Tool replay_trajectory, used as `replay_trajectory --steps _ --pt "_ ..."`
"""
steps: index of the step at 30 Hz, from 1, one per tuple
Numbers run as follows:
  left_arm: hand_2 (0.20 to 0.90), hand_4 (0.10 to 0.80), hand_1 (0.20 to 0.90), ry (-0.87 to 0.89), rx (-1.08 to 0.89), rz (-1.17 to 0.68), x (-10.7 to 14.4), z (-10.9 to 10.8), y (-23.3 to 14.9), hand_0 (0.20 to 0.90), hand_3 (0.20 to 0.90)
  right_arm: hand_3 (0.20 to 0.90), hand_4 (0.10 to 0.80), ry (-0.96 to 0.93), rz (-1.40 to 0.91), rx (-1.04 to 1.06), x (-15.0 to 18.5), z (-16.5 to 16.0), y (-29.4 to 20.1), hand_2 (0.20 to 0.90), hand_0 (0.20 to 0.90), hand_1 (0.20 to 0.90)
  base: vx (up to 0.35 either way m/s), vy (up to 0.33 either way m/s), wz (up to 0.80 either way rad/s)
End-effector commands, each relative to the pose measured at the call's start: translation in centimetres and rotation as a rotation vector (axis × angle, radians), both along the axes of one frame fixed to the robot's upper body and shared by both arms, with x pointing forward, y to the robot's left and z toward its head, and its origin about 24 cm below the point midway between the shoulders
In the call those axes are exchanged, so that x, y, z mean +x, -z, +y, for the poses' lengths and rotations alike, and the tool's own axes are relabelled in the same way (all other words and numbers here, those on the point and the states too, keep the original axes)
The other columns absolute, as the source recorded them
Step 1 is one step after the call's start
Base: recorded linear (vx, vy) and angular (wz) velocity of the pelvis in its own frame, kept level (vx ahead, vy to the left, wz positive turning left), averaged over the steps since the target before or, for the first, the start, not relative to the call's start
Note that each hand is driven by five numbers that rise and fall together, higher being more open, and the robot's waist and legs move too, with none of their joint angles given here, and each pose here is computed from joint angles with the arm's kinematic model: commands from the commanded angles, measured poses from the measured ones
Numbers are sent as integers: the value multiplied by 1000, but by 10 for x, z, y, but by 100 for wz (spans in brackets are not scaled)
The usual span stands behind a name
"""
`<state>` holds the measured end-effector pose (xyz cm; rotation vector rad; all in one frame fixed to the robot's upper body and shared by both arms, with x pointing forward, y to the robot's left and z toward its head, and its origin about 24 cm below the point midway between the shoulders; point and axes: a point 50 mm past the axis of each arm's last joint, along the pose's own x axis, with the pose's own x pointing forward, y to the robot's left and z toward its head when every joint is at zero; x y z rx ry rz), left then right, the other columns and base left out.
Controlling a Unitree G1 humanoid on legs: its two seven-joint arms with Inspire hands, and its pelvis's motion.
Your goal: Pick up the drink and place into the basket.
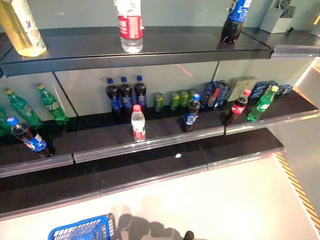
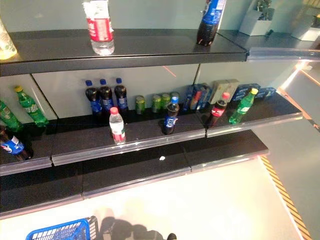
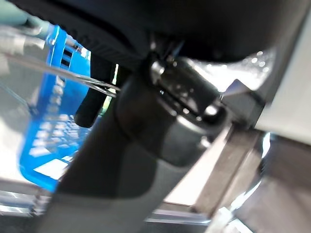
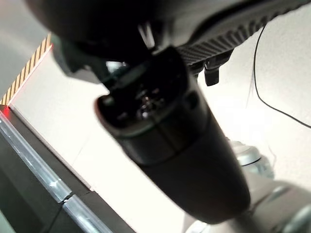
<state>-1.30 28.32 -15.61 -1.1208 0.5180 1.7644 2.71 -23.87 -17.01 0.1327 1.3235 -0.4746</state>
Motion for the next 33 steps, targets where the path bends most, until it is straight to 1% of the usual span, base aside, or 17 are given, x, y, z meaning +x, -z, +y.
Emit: replay_trajectory --steps 1,3,4,6,8,11,14,16,19,21,24,25,28,31,33 --pt "300 100 300 -157 176 -74 -5 35 -16 300 200 900 800 -60 -25 -24 24 -9 -4 900 900 900 5 -401 -54" --pt "300 100 300 -200 163 -78 -15 31 -15 300 200 900 800 -96 -20 -31 29 -11 -5 900 900 900 76 -356 -46" --pt "300 100 300 -245 149 -77 -24 25 -13 300 200 900 800 -148 -22 -32 38 -11 -6 900 900 900 134 -289 -78" --pt "300 100 300 -283 131 -70 -34 20 -11 300 200 900 800 -227 -29 -30 50 -9 -8 900 900 900 181 -241 -169" --pt "300 100 300 -281 113 -73 -35 17 -10 300 200 900 800 -269 -34 -22 58 -5 -8 900 900 900 209 -203 -168" --pt "300 100 300 -276 103 -99 -29 11 -7 300 200 900 800 -305 -32 -15 66 2 -8 900 900 900 257 -164 -106" --pt "300 100 300 -239 114 -127 -25 6 -5 300 200 900 800 -335 -21 10 66 14 -5 900 900 900 417 -169 10" --pt "300 100 300 -189 141 -154 -16 5 -4 300 200 900 800 -380 -12 22 63 22 -3 900 900 900 483 -140 -50" --pt "300 100 300 -196 157 -173 -9 -1 -2 300 200 900 800 -443 -10 21 61 30 -1 900 900 900 429 -126 -40" --pt "300 100 300 -239 156 -163 -8 -2 -2 300 200 900 800 -433 -7 19 63 34 -1 900 900 900 435 -80 -78" --pt "300 100 300 -307 158 -139 -5 2 -4 300 200 900 800 -399 24 43 57 38 1 900 900 900 424 -55 -79" --pt "300 100 300 -323 160 -133 -4 4 -5 300 200 900 800 -416 33 44 54 38 2 900 900 900 485 -66 -24" --pt "300 100 300 -335 159 -113 -5 9 -6 300 200 900 800 -436 27 47 52 40 2 900 900 900 389 -70 23" --pt "300 100 300 -339 162 -102 -6 13 -8 300 200 900 800 -391 15 40 56 39 1 900 900 900 419 -119 7" --pt "300 100 300 -340 160 -108 -1 14 -9 300 200 900 800 -356 -3 39 60 38 1 900 900 900 345 -129 29"
